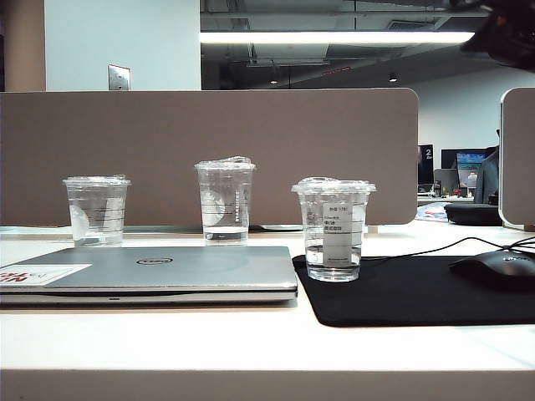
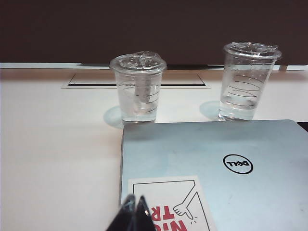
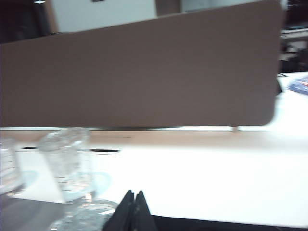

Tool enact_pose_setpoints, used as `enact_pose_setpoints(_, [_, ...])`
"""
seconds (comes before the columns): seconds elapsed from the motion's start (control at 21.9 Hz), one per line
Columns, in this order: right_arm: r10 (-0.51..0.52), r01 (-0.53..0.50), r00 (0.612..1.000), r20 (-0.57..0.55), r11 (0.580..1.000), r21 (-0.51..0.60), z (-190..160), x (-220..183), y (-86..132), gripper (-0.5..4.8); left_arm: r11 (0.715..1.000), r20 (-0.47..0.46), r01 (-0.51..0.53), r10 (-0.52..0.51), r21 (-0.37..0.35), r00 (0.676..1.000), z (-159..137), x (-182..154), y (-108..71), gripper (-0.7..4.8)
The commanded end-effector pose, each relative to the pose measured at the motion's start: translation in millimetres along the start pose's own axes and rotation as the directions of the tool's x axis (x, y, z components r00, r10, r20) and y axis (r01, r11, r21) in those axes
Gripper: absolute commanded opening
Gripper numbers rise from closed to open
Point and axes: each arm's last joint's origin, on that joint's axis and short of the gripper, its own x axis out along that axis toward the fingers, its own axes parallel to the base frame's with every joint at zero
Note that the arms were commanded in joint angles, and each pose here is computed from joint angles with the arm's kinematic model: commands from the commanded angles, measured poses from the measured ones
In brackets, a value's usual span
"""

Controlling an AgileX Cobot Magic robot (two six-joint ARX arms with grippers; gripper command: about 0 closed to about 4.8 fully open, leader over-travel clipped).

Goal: Pick up the coffee cup on the right and place it on the right side of the laptop.

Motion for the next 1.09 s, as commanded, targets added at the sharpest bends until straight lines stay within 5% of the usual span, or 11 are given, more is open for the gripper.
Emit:
enact_pose_setpoints(0.05, [-0.112, 0.111, 0.993, -0.021, 0.993, -0.029, -1.5, -0.5, -3.2, -0.09, 1.0, 0.018, 0.002, -0.002, 0.003, 1.0, 2.7, -0.3, 0.0, -0.05])
enact_pose_setpoints(1.09, [-0.138, 0.133, 0.988, -0.075, 0.989, -0.066, -3.3, -6.8, -2.5, -0.04, 1.0, 0.011, 0.003, -0.003, 0.003, 1.0, 1.9, -0.2, 0.0, -0.05])
